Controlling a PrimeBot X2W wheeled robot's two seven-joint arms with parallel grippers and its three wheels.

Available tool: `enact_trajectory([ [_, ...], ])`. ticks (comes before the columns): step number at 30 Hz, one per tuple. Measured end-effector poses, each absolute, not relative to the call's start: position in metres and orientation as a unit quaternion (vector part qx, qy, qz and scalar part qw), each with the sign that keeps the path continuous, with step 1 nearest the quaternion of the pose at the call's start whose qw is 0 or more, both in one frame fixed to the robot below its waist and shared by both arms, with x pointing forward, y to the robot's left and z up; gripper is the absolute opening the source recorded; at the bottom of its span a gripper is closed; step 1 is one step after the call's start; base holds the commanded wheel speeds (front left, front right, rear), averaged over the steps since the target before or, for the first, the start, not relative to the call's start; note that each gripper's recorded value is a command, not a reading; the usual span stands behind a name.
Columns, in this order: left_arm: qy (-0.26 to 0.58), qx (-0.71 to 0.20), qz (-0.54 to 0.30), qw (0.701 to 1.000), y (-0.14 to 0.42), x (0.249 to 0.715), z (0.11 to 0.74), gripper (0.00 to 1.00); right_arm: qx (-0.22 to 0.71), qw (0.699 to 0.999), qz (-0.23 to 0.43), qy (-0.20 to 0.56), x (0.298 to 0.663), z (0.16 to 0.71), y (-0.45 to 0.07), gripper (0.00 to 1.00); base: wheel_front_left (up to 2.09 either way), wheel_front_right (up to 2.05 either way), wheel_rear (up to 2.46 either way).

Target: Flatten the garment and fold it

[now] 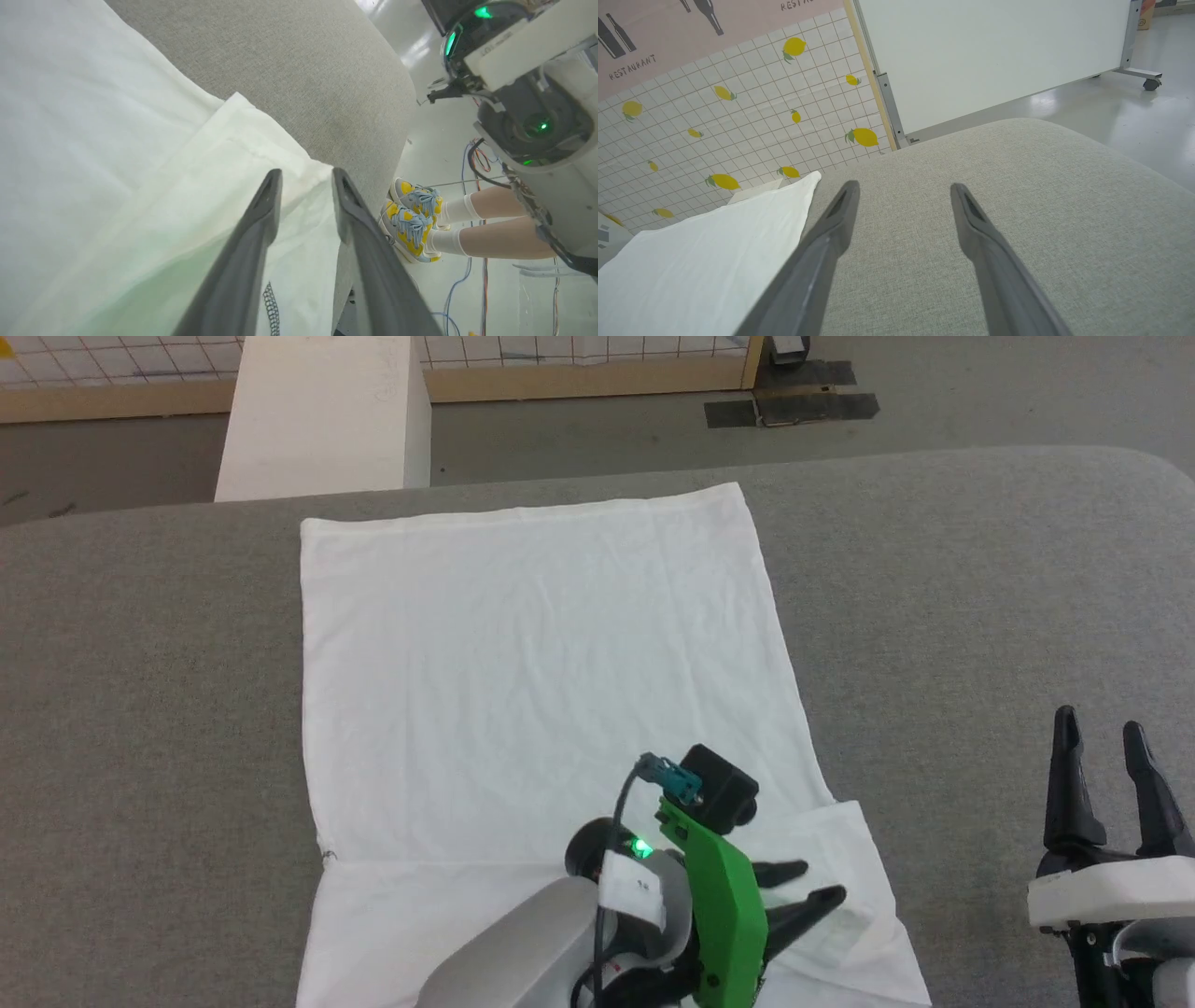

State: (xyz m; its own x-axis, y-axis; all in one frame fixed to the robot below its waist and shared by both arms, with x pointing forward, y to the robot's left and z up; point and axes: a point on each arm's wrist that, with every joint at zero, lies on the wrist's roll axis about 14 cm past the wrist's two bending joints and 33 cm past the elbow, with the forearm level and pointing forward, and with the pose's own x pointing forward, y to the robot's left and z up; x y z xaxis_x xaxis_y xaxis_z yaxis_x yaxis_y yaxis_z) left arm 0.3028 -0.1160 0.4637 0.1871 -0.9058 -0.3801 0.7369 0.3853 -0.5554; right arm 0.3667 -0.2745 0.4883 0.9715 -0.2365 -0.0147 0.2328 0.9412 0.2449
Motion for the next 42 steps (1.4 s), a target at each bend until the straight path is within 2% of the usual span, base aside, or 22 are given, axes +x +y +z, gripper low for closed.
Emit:
enact_trajectory([
  [3, 0.300, -0.177, -0.517, 0.782, -0.111, 0.326, 0.484, 1.00, 0.124, 0.985, -0.118, -0.008, 0.369, 0.489, -0.274, 1.00, 0.00, 0.00, 0.00],
  [8, 0.126, -0.231, -0.400, 0.878, -0.052, 0.415, 0.549, 1.00, 0.127, 0.986, -0.106, -0.014, 0.374, 0.492, -0.267, 1.00, 0.00, 0.00, 0.00],
  [12, -0.016, -0.163, -0.263, 0.951, 0.039, 0.463, 0.581, 1.00, 0.131, 0.987, -0.088, -0.015, 0.380, 0.495, -0.255, 1.00, 0.00, 0.00, 0.00],
  [15, -0.082, -0.071, -0.174, 0.979, 0.100, 0.471, 0.586, 1.00, 0.134, 0.988, -0.071, -0.012, 0.384, 0.497, -0.245, 1.00, 0.00, 0.00, 0.00],
  [20, -0.077, -0.041, -0.092, 0.992, 0.153, 0.455, 0.564, 1.00, 0.133, 0.990, -0.045, 0.006, 0.394, 0.495, -0.228, 1.00, 0.00, 0.00, 0.00],
  [24, -0.064, -0.043, -0.045, 0.996, 0.181, 0.445, 0.549, 1.00, 0.128, 0.991, -0.026, 0.043, 0.415, 0.493, -0.217, 1.00, 0.00, 0.00, 0.00],
  [28, -0.068, -0.055, -0.017, 0.996, 0.196, 0.445, 0.547, 1.00, 0.107, 0.991, 0.001, 0.085, 0.457, 0.502, -0.203, 1.00, 0.00, 0.00, 0.00],
  [29, -0.076, -0.064, -0.011, 0.995, 0.199, 0.450, 0.549, 1.00, 0.098, 0.987, 0.011, 0.126, 0.491, 0.506, -0.196, 1.00, 0.00, 0.00, 0.00],
  [31, -0.079, -0.064, -0.012, 0.995, 0.199, 0.453, 0.548, 1.00, 0.086, 0.983, 0.018, 0.160, 0.515, 0.506, -0.190, 1.00, 0.00, 0.00, 0.00],
  [34, -0.081, -0.059, -0.010, 0.995, 0.202, 0.460, 0.544, 1.00, 0.049, 0.975, 0.026, 0.217, 0.546, 0.502, -0.184, 1.00, 0.00, 0.00, 0.00],
  [38, -0.081, -0.060, -0.009, 0.995, 0.203, 0.474, 0.537, 1.00, 0.003, 0.967, 0.022, 0.255, 0.588, 0.505, -0.181, 1.00, 0.00, 0.00, 0.00],
  [42, -0.070, -0.060, -0.015, 0.996, 0.202, 0.489, 0.522, 1.00, -0.057, 0.944, 0.012, 0.326, 0.617, 0.482, -0.180, 1.00, 0.00, 0.00, 0.00],
])
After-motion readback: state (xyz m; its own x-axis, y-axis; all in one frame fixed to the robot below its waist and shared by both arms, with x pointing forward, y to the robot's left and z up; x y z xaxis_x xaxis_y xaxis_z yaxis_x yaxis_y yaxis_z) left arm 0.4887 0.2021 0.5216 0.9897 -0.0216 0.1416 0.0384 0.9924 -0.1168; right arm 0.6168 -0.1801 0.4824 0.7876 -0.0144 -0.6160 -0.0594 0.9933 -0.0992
